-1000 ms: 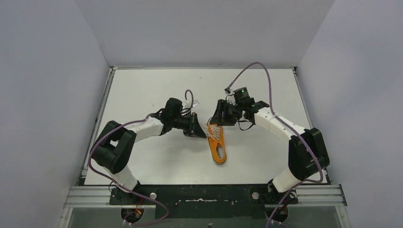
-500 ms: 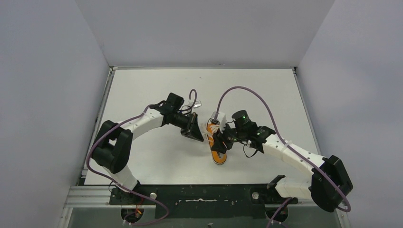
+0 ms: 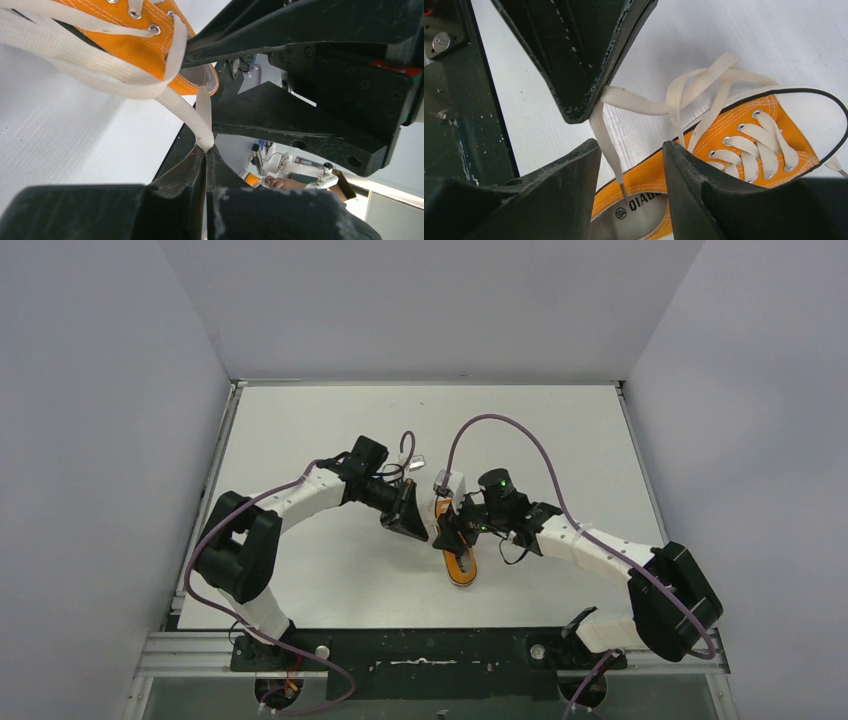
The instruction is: Tie the shoes
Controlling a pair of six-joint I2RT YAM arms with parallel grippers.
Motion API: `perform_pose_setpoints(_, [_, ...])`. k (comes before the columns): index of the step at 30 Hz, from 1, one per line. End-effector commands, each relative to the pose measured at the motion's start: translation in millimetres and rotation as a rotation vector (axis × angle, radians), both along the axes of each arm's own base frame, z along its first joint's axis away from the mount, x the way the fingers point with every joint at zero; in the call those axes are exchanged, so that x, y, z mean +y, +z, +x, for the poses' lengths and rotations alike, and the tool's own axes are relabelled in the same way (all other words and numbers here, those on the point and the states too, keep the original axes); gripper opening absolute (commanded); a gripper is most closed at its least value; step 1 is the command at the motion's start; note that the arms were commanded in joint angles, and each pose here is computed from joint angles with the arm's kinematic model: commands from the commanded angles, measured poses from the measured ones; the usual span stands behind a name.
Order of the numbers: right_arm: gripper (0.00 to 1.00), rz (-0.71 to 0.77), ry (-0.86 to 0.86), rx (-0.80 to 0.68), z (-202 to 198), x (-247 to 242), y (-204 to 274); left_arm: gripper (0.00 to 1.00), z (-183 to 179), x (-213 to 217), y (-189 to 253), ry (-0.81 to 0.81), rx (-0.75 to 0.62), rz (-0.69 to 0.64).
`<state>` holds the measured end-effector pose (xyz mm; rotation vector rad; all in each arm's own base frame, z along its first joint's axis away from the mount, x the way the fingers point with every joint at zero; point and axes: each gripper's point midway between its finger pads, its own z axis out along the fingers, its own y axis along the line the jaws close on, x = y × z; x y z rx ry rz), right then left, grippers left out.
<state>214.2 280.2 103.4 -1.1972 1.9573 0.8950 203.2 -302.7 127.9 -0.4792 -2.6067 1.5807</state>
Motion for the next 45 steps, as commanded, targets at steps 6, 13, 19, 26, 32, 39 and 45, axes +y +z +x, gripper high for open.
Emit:
perform_pose_setpoints(6, [0.00, 0.061, -0.076, 0.008, 17, 11, 33, 0.00, 12, -11, 31, -0.009, -0.050, -0.108])
perform_pose_setpoints(13, [0.00, 0.023, -0.400, 0.273, -29, -44, 61, 0.08, 28, -4, 35, 0.036, -0.152, -0.113])
perform_pose_setpoints(19, [0.00, -0.023, -0.630, 0.377, -41, -78, 57, 0.52, 52, 16, 29, 0.158, -0.216, -0.051])
perform_pose_setpoints(26, [0.00, -0.067, -0.617, 0.418, -46, -79, 47, 0.81, 86, 12, -5, 0.224, -0.209, 0.021])
perform_pose_setpoints(32, [0.00, -0.085, -0.644, 0.405, -48, -88, 49, 0.77, 106, 1, -41, 0.223, -0.105, 0.074])
perform_pose_setpoints(39, [0.00, -0.114, -0.687, 0.389, -54, -105, 49, 0.58, 96, -13, -63, 0.187, -0.049, 0.122])
perform_pose_setpoints(45, [0.00, -0.103, -0.687, 0.399, -53, -103, 51, 0.51, 97, -22, -77, 0.163, -0.057, 0.152])
